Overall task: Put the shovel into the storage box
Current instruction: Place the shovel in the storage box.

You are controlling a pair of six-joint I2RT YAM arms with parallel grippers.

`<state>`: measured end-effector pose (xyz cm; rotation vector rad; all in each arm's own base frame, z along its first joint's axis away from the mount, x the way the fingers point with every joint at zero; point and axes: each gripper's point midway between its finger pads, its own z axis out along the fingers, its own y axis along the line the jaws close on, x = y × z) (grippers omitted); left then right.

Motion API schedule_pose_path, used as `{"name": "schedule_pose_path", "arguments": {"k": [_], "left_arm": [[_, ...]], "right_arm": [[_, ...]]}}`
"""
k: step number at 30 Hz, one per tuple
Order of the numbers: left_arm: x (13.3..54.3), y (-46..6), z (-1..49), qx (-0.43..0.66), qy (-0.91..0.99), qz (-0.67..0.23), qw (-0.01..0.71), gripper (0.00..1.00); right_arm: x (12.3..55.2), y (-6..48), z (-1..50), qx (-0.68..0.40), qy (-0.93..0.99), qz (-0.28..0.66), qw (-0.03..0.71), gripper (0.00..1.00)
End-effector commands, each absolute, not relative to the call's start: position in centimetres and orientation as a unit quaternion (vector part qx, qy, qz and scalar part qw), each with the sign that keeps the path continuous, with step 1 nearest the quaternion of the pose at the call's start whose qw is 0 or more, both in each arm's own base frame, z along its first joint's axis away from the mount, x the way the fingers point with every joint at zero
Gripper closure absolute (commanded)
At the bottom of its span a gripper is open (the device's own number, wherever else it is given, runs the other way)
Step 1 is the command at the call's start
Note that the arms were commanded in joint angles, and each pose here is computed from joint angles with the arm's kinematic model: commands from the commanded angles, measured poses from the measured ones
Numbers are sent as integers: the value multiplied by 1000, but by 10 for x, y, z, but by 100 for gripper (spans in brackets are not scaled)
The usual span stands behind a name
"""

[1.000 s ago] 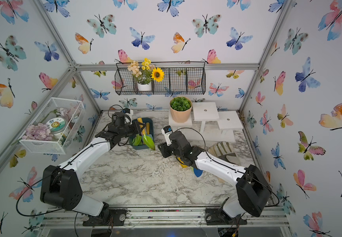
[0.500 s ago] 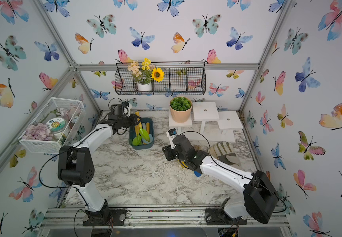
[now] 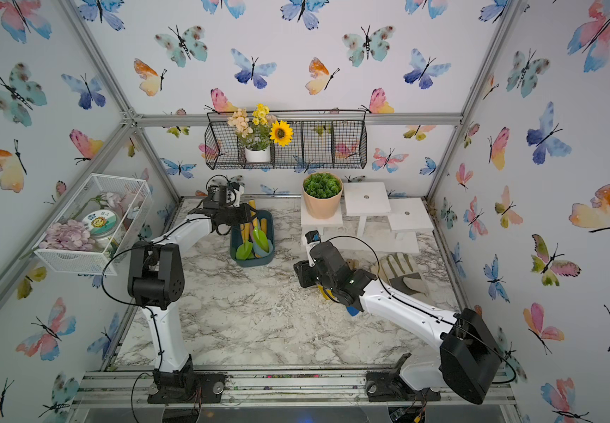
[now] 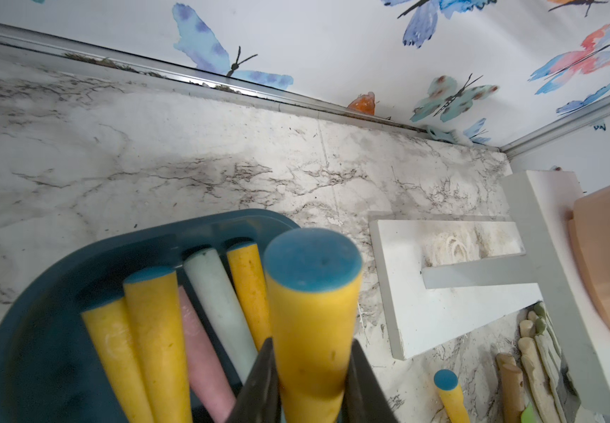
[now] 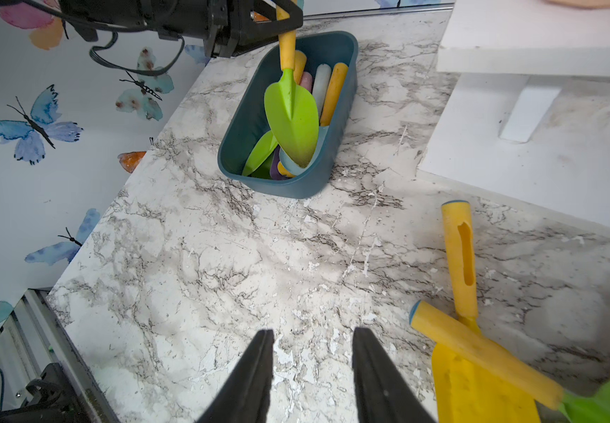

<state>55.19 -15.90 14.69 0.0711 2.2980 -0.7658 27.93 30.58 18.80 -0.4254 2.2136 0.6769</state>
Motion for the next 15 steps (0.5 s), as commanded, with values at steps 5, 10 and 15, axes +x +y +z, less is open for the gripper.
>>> {"name": "schedule_pose_path", "arguments": {"k": [5, 10, 15], "left_arm": [[560, -171, 140, 66, 877, -323, 349, 88], [558, -173, 128, 66, 879, -338, 331, 88], [558, -171, 110, 54, 887, -345, 302, 76]], "right_arm": [[281, 290, 183, -144, 879, 242, 386, 60], [281, 290, 180, -141, 880, 241, 384, 60], [282, 291, 181, -143, 880, 240, 384, 60]]}}
